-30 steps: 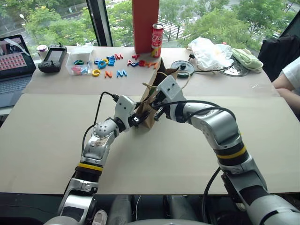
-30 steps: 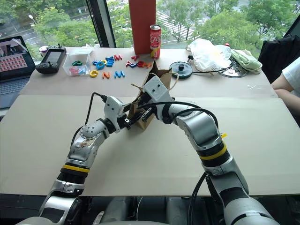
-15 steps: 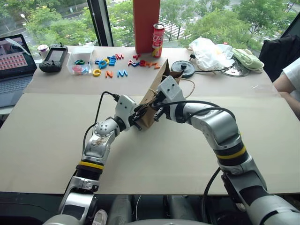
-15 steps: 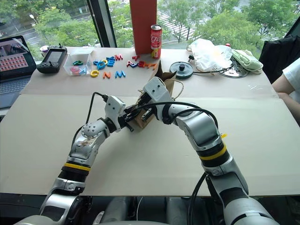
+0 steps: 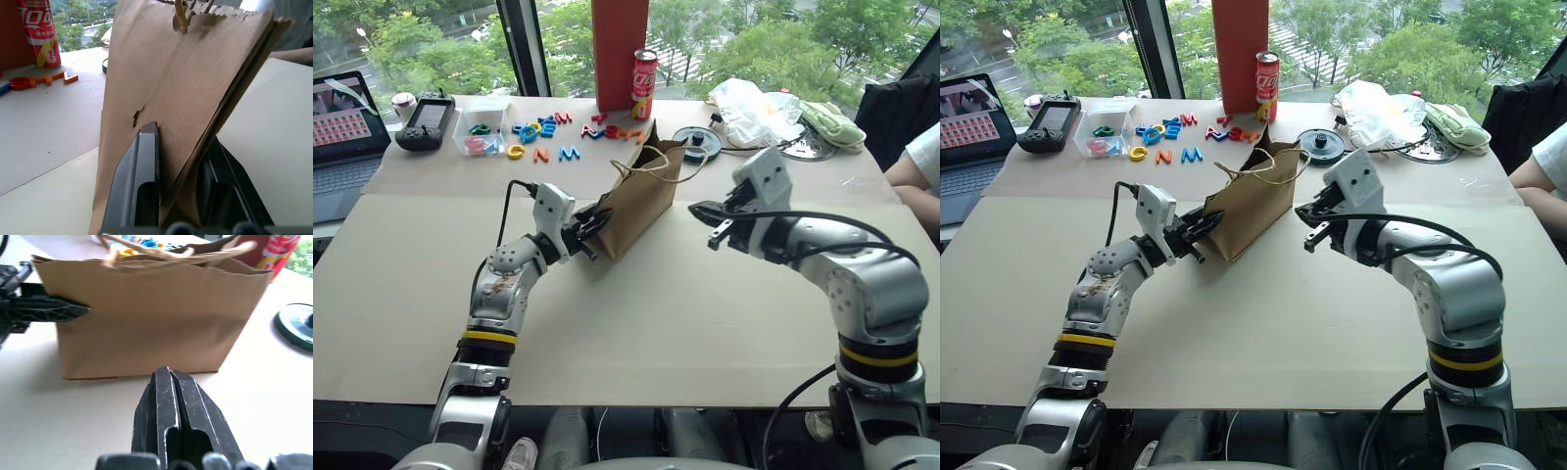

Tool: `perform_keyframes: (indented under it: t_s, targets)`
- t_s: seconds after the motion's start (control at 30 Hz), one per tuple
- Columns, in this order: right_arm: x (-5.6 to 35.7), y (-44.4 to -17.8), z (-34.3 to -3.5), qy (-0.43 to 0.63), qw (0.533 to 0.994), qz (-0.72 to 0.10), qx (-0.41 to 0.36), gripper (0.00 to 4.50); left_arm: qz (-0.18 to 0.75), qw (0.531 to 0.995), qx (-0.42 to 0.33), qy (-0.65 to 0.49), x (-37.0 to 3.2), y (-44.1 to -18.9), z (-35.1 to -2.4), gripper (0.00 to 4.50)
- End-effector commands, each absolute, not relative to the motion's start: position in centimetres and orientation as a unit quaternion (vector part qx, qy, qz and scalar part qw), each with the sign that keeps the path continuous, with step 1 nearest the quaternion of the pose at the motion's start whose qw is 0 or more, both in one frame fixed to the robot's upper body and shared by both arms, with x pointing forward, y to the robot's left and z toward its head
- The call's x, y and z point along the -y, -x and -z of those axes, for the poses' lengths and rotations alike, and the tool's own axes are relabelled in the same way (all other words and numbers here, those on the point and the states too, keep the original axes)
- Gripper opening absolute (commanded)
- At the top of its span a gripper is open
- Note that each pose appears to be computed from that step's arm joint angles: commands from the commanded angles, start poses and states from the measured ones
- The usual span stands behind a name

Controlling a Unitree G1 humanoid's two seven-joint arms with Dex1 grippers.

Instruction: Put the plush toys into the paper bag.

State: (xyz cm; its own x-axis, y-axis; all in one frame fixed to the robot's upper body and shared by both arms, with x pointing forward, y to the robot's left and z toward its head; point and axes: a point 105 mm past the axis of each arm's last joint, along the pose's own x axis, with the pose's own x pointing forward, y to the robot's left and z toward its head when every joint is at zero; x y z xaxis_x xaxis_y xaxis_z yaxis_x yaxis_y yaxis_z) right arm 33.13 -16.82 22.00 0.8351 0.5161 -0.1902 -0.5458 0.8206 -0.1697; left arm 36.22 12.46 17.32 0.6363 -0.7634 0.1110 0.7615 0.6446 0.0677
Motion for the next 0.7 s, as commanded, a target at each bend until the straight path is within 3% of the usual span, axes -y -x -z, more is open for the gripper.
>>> perform_keyframes:
  t_s: [0.03, 0.3, 0.7]
  targets:
    - [19.2, -33.6, -23.7, 0.096, 0.962, -0.252, -0.046, 0.0, 0.512, 0.854, 0.092, -0.017, -12.6, -34.0, -20.8, 0.98]
    - [20.0, -34.9, -24.6, 0.103, 0.964, -0.243, -0.039, 0.0, 0.602, 0.798, 0.028, -0.036, -13.5, -31.9, -20.4, 0.98]
    - [18.8, -34.6, -24.1, 0.112, 0.96, -0.254, -0.045, 0.0, 0.536, 0.842, 0.01, -0.064, -14.1, -33.6, -16.9, 0.98]
